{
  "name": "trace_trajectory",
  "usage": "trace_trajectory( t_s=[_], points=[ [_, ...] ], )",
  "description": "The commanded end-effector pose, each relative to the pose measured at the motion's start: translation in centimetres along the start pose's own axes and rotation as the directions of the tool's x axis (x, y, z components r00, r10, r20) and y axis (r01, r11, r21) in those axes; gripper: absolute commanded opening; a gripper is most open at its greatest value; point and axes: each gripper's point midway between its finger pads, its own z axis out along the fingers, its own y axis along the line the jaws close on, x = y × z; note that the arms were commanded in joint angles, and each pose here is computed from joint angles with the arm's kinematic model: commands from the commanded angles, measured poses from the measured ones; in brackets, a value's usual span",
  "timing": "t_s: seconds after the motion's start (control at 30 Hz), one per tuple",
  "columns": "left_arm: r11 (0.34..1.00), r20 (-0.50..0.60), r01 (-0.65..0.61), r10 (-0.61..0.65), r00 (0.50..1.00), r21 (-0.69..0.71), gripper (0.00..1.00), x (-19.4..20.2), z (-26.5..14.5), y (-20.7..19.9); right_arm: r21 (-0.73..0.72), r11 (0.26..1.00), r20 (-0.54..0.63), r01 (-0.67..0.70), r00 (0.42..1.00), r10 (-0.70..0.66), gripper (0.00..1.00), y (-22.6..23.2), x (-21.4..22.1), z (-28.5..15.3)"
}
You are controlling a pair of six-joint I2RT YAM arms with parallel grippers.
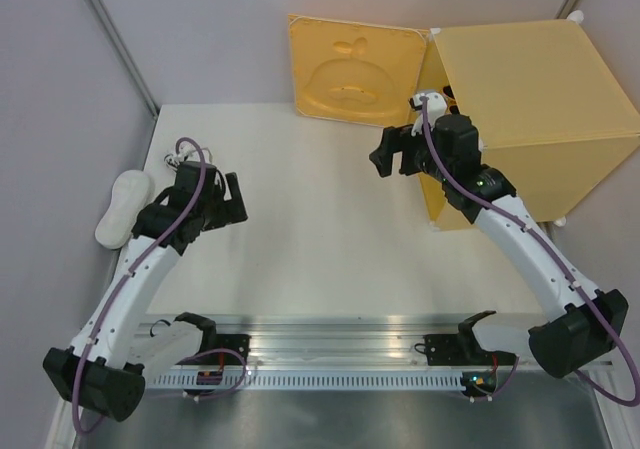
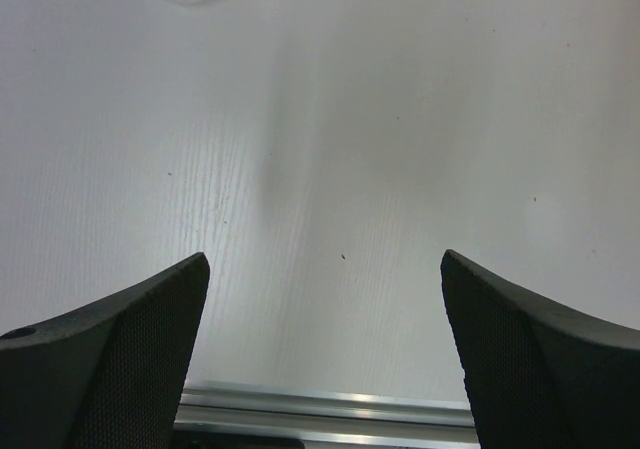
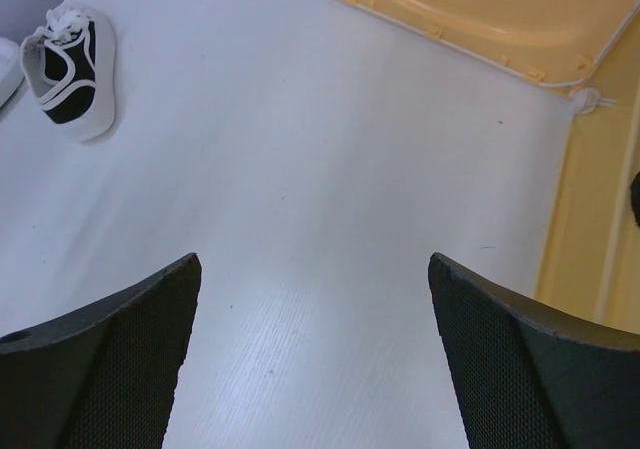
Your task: Place and organize the shoes in the shoe cabinet
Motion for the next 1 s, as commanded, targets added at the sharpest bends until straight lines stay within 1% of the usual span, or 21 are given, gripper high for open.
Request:
trace_trajectory(
  t_s=[0.0,0.07,0.17,0.3,0.37,0.43,0.5,0.53,0.57,0.67,0.7,0.73,0.77,0.8,0.83,0.87,0.9,0.97],
  points=[
    [0.998,0.05,0.056,-0.054,0.997,-0.04,1.0,-2.6,2.1,-0.6,-0.094,0.995,0.022,-0.028,0.999,0.03,0.98,1.6,0.5,-0.3],
    [0.995,0.054,0.069,-0.065,0.996,-0.07,1.0,-3.5,3.2,-0.4,-0.106,0.994,0.013,-0.028,0.999,0.03,0.98,1.8,1.2,-0.4],
    [0.983,0.054,0.101,-0.094,0.994,-0.154,1.0,-4.7,5.1,1.0,-0.13,0.991,-0.009,-0.041,0.999,0.04,0.98,2.0,2.5,-0.5],
    [0.96,0.088,0.176,-0.16,0.983,-0.216,1.0,-6.9,7.4,3.3,-0.16,0.985,-0.046,-0.064,0.997,0.057,0.98,2.4,4.4,-0.4],
    [0.937,0.099,0.226,-0.207,0.973,-0.267,1.0,-7.6,8.6,5.2,-0.162,0.984,-0.056,-0.068,0.997,0.06,0.98,2.4,5.0,-0.3],
    [0.907,0.135,0.278,-0.247,0.96,-0.318,1.0,-8.6,9.2,7.5,-0.162,0.984,-0.072,-0.072,0.996,0.061,0.98,2.3,5.8,-0.3],
    [0.87,0.152,0.279,-0.236,0.96,-0.408,1.0,-8.6,10.2,9.7,-0.167,0.983,-0.085,-0.078,0.994,0.065,0.98,2.3,6.4,-0.2],
    [0.835,0.178,0.3,-0.244,0.953,-0.461,1.0,-8.9,10.5,11.9,-0.174,0.981,-0.086,-0.08,0.994,0.066,0.98,2.5,6.5,-0.2],
    [0.793,0.177,0.267,-0.202,0.963,-0.548,1.0,-8.7,10.8,13.8,-0.181,0.98,-0.088,-0.084,0.994,0.069,0.98,2.6,6.6,-0.2],
    [0.714,0.174,0.207,-0.121,0.977,-0.669,1.0,-8.9,11.5,16.8,-0.206,0.974,-0.091,-0.098,0.993,0.08,0.98,3.0,6.9,-0.2],
    [0.651,0.127,0.134,-0.058,0.99,-0.747,1.0,-8.4,11.8,18.5,-0.211,0.972,-0.094,-0.103,0.992,0.085,0.98,3.1,7.2,-0.2],
    [0.623,0.108,0.105,-0.033,0.994,-0.775,1.0,-8.5,11.9,19.2,-0.214,0.971,-0.098,-0.109,0.991,0.09,0.98,3.1,7.4,-0.2],
    [0.576,0.083,0.069,-0.001,0.997,-0.815,1.0,-8.6,11.7,20.2,-0.221,0.969,-0.104,-0.111,0.99,0.09,0.98,3.2,7.6,-0.2],
    [0.548,0.047,0.031,0.014,0.999,-0.836,1.0,-8.3,12.3,20.8,-0.227,0.968,-0.105,-0.111,0.991,0.089,0.98,3.3,7.7,-0.2],
    [0.531,0.028,0.007,0.032,0.999,-0.848,1.0,-8.4,12.6,21.2,-0.227,0.967,-0.108,-0.112,0.99,0.089,0.98,3.3,7.8,-0.1],
    [0.509,0.004,-0.035,0.076,0.997,-0.86,1.0,-9.1,12.8,21.7,-0.229,0.967,-0.107,-0.114,0.99,0.091,0.98,3.3,7.9,-0.1],
    [0.491,-0.035,-0.076,0.093,0.995,-0.868,1.0,-8.7,13.7,22.2,-0.231,0.966,-0.111,-0.113,0.99,0.089,0.98,3.4,8.1,-0.1],
    [0.477,-0.075,-0.131,0.134,0.988,-0.869,1.0,-9.2,14.6,22.9,-0.233,0.966,-0.109,-0.116,0.99,0.092,0.98,3.4,8.1,-0.1]
  ],
)
